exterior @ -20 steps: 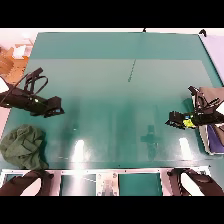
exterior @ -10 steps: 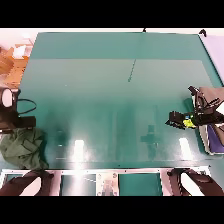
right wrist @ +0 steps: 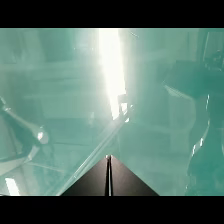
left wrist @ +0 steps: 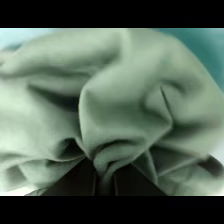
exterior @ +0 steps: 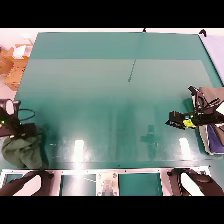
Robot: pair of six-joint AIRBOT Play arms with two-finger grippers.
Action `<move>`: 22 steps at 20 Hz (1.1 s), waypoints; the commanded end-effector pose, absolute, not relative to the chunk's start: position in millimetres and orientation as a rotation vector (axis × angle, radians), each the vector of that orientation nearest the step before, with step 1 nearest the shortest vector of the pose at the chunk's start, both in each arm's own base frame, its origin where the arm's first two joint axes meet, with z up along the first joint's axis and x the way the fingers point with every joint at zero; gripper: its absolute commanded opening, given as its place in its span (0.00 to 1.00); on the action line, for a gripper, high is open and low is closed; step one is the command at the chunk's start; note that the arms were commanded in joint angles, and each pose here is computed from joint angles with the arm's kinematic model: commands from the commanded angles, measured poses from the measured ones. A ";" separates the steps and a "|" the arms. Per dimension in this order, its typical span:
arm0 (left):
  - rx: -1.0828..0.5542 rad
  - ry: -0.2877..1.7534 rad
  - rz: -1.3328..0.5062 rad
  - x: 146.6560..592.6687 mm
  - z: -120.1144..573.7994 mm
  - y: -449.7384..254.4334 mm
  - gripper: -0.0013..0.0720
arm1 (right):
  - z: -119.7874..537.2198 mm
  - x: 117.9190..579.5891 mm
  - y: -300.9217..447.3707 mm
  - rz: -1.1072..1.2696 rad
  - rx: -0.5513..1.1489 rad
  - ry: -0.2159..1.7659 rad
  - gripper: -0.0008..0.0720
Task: Fold the shirts.
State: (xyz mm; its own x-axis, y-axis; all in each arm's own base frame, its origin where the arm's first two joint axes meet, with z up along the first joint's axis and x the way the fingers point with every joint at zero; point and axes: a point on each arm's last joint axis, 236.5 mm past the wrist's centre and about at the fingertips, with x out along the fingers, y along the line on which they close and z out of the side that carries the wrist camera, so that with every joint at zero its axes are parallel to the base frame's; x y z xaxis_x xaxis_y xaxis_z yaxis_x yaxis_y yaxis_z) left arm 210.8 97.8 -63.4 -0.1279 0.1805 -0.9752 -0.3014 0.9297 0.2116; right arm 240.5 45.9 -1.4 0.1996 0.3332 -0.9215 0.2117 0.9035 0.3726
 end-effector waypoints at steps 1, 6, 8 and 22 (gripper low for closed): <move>-0.302 1.525 0.120 266.5 -25.2 32.9 0.05 | -1.4 240.4 46.1 0.090 0.472 1.383 0.03; -0.330 1.132 -0.422 340.3 143.7 -137.6 0.05 | -1.4 240.4 46.2 0.090 0.472 1.383 0.03; -0.316 0.982 -0.609 337.9 194.9 -210.2 0.05 | -1.4 240.4 46.2 0.090 0.472 1.383 0.03; -0.086 1.402 -0.657 333.8 68.7 -250.0 1.00 | -0.2 248.8 44.0 0.082 0.473 1.346 0.03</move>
State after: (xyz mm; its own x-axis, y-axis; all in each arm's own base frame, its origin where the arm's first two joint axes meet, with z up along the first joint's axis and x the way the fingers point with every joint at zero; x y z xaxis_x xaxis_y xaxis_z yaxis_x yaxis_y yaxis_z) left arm 335.3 -309.4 72.4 0.0949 -0.5817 -0.8079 0.4123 0.7616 -0.5000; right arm 244.2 44.9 -0.9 0.2157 0.3292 -0.9193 0.2119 0.9033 0.3731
